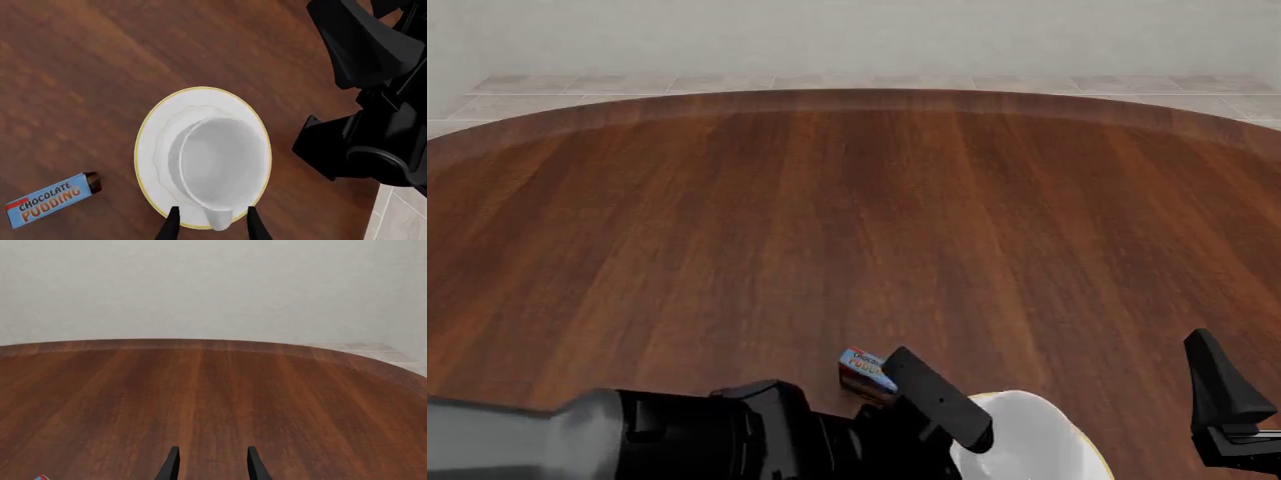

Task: Put the white mug on the plate.

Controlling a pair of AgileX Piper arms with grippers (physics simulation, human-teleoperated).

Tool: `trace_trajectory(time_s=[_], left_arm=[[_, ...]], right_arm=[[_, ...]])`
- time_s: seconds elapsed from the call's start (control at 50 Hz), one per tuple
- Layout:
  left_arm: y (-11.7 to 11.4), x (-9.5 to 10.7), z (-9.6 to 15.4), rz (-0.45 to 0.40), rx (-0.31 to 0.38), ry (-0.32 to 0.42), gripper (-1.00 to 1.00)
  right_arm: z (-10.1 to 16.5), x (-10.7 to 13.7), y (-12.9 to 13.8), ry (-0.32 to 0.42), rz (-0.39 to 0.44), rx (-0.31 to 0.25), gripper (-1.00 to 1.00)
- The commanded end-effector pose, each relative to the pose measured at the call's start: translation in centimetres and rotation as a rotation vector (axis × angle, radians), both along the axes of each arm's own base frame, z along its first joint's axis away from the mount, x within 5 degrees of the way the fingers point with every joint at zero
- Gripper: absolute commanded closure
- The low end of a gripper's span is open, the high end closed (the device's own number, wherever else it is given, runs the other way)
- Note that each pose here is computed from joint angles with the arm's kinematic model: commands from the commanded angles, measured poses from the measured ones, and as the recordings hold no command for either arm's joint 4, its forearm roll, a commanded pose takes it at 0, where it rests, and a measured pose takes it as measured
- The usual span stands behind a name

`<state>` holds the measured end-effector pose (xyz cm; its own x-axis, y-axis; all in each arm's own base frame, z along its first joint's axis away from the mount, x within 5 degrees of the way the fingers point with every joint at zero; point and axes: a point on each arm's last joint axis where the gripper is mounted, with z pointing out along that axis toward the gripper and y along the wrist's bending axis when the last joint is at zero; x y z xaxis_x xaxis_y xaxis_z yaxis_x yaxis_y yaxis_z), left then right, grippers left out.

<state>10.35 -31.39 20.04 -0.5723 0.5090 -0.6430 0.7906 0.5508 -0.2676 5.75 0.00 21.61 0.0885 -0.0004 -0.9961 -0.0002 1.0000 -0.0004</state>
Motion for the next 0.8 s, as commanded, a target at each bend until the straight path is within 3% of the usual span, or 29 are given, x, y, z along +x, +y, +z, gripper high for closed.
trace_trajectory(time_s=[0.02,0.44,0.8], left_arm=[[0.1,-0.1,0.5,-0.007,-0.005,-0.008,-1.0],[1.3,-0.7,2.5,-0.015,-0.022,-0.015,-1.0],[7.4,-0.9,6.6,0.044,-0.115,-0.058,-1.0]], right_arm=[[0.0,0.0,0.0,0.002,0.0,0.0,-1.0],[0.0,0.0,0.0,0.002,-0.001,0.0,-1.0],[0.0,0.0,0.0,0.003,0.0,0.0,-1.0]])
